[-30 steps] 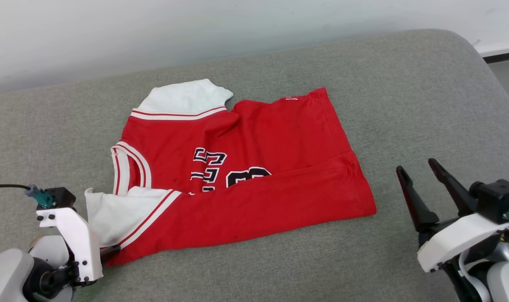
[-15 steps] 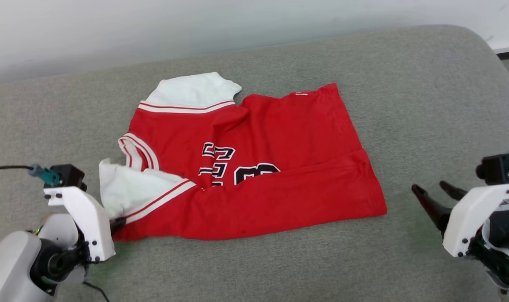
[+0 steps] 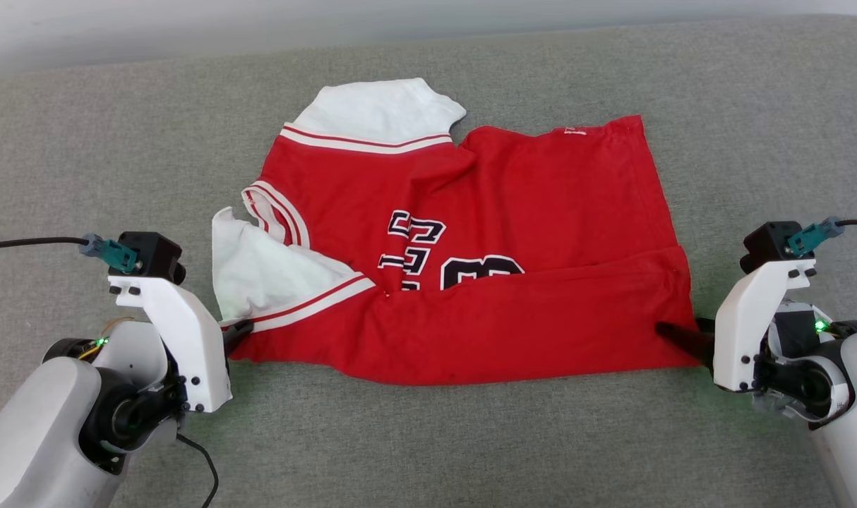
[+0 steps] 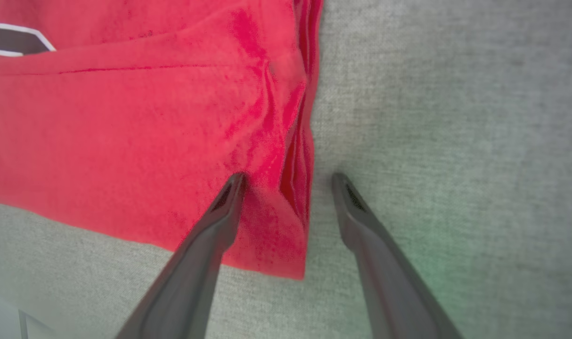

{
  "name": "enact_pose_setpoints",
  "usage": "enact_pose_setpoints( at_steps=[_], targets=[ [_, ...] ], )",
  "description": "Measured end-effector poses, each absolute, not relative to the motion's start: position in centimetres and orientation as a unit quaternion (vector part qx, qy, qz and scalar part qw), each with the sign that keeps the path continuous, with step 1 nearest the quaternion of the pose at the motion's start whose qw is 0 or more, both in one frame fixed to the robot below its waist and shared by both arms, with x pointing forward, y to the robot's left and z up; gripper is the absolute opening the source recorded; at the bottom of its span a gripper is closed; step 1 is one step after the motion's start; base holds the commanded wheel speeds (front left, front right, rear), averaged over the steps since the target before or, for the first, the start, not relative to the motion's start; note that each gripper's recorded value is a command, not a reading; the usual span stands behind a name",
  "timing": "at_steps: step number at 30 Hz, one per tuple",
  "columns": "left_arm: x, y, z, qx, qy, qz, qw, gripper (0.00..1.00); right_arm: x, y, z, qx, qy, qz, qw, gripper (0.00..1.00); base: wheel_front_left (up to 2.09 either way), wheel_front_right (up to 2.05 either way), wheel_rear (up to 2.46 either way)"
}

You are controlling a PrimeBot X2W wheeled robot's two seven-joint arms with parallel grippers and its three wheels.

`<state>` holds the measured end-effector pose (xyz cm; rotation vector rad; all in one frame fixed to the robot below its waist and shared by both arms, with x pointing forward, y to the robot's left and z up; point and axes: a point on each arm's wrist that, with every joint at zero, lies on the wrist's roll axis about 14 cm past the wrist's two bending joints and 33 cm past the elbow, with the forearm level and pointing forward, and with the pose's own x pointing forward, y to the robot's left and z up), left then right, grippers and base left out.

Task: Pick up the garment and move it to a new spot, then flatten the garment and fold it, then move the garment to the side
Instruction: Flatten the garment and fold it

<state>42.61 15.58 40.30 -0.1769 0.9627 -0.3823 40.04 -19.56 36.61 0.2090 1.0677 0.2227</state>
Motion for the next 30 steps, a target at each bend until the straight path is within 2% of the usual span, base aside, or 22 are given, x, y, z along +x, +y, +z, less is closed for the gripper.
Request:
enact_pose_setpoints(
  at_steps=[1, 9, 17, 27, 30],
  targets=[
    [42.6, 15.6, 40.2, -0.085, 0.46, -0.182, 0.865, 0.0, 40.1, -19.5, 36.5, 0.103, 0.509, 0.107, 0.848, 0.0, 0.0, 0.0, 0.0],
    [42.3, 15.5, 41.2, -0.085, 0.448, -0.181, 0.871, 0.0, 40.6, -19.5, 37.8, 0.1, 0.485, 0.114, 0.861, 0.0, 0.0, 0.0, 0.0],
    [40.7, 15.6, 43.4, -0.087, 0.425, -0.183, 0.882, 0.0, 40.9, -19.6, 42.6, 0.071, 0.421, 0.131, 0.895, 0.0, 0.0, 0.0, 0.0],
    [35.5, 16.9, 44.9, -0.116, 0.403, -0.161, 0.894, 0.0, 37.2, -18.0, 45.0, 0.061, 0.388, 0.158, 0.906, 0.0, 0.0, 0.0, 0.0],
    [32.5, 18.0, 44.4, -0.132, 0.408, -0.14, 0.892, 0.0, 35.4, -17.5, 45.0, 0.062, 0.385, 0.166, 0.906, 0.0, 0.0, 0.0, 0.0]
  ],
)
